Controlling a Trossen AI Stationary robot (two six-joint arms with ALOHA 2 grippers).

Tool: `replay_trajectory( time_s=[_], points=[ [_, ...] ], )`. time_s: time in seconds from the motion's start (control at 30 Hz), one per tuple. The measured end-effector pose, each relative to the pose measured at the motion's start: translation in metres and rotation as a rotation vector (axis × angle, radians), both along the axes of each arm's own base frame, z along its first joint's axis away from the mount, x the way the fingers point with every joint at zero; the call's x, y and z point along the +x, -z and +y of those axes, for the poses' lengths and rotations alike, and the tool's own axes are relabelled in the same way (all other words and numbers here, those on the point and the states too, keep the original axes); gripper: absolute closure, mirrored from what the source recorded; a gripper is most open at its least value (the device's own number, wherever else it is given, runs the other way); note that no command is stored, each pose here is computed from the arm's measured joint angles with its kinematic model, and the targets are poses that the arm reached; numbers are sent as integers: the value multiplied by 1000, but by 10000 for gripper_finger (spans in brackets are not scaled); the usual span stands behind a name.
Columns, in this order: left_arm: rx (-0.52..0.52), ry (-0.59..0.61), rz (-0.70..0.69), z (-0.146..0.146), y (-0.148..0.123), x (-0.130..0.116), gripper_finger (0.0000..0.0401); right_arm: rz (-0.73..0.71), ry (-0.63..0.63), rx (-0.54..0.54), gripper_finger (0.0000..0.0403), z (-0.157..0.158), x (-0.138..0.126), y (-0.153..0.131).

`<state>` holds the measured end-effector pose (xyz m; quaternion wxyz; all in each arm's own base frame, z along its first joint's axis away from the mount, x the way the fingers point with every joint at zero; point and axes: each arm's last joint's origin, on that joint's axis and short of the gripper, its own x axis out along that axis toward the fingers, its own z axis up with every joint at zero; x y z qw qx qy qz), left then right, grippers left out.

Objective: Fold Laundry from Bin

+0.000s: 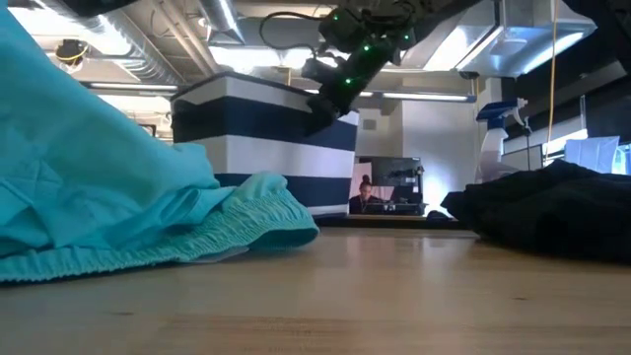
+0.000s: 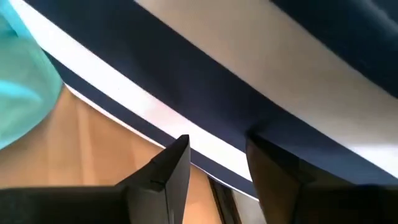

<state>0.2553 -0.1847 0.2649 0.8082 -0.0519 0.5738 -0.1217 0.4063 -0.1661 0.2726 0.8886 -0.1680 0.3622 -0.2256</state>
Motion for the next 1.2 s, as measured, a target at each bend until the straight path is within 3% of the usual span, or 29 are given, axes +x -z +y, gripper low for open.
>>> replay_trajectory(
  time_s=[0.13,0.33,0.57,0.77,0.9,1.2],
  points=[
    [58,-39,27,7,2,-1,396,3,-83,70,244,2,-3,-1],
    [110,-81,45,13,-2,-8,396,43,-366,221,244,41,3,2],
    [174,-117,-85,21,-19,-14,396,0,-501,-14,244,78,32,6],
    [215,-145,-165,28,-29,-16,396,-86,-397,-193,244,60,51,20],
    [216,-160,-178,32,-32,-16,396,-152,-304,-240,244,34,54,25],
    [248,-216,-201,42,-34,-12,396,-293,-37,-149,244,-34,36,28]
  ],
)
